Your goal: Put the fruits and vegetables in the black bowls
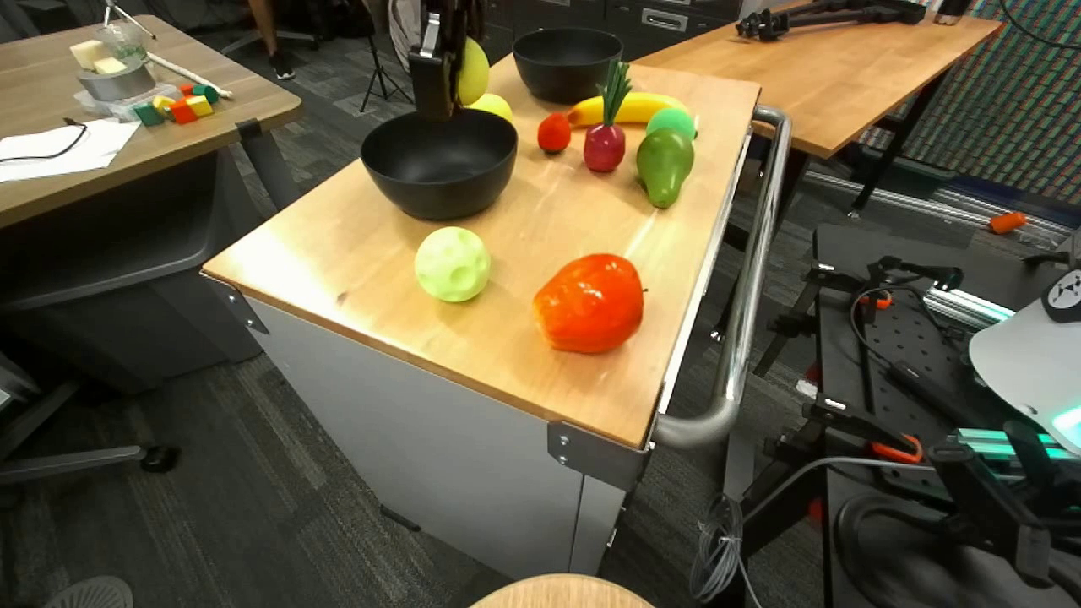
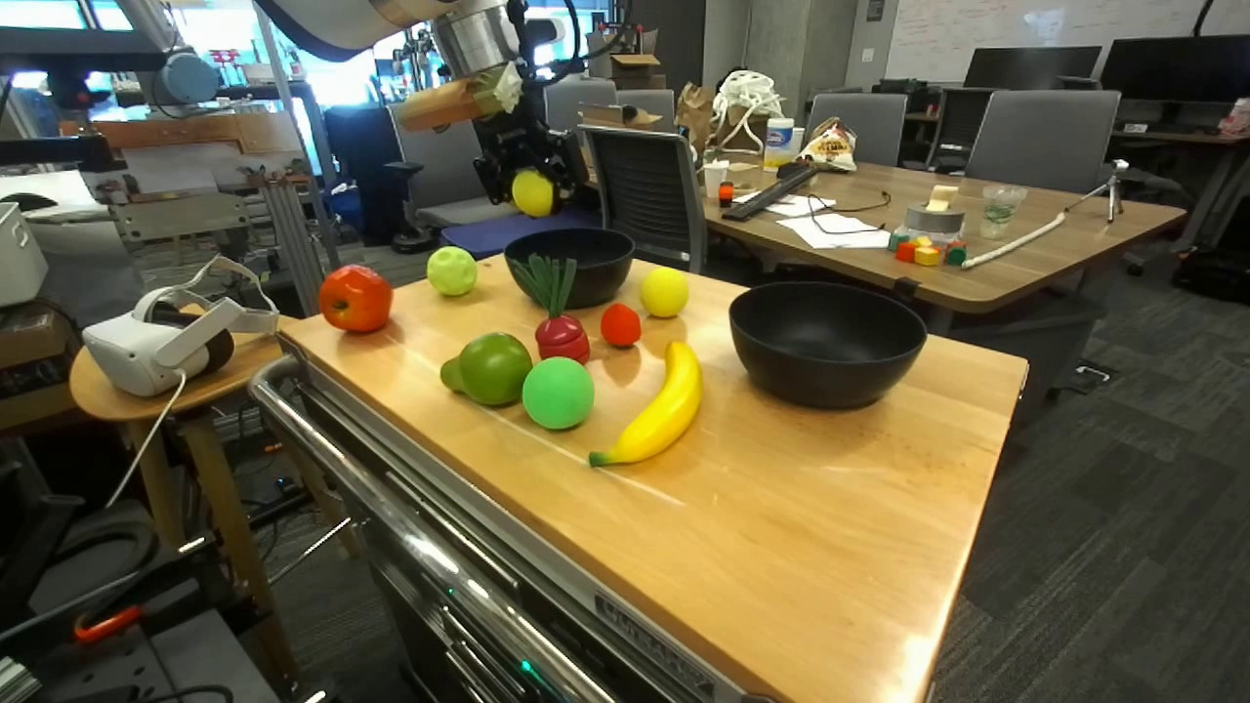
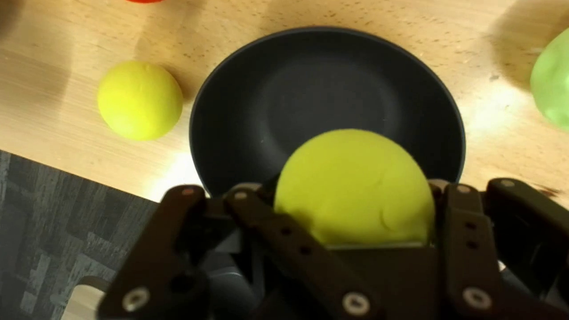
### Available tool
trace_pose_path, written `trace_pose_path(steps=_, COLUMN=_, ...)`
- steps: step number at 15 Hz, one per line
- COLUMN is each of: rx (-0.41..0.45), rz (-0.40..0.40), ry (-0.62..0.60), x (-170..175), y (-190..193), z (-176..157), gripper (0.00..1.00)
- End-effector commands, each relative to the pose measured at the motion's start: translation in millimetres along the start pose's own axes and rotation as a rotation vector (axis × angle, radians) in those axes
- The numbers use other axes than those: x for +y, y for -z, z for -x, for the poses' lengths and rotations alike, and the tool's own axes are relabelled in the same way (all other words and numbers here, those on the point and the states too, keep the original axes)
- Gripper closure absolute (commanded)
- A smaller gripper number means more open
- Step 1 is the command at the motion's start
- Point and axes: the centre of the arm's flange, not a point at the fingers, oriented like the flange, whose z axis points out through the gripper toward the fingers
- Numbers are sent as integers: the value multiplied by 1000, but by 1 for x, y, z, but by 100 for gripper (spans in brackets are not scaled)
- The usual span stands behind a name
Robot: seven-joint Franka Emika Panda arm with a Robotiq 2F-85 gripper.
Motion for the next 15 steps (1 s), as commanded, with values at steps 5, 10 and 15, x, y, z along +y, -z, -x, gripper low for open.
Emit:
trace_pose_path(steps=5, rx=0, rz=-3, ry=21, x=12, y=5, z=-10, gripper=11)
trace_pose_path(steps=10, rx=32, rz=-143, ry=-90, x=-10, y=57, z=25, gripper=0)
trace_pose_path(steps=15, rx=33, rz=-283, ry=-163, x=-95, y=82, z=53, gripper=0)
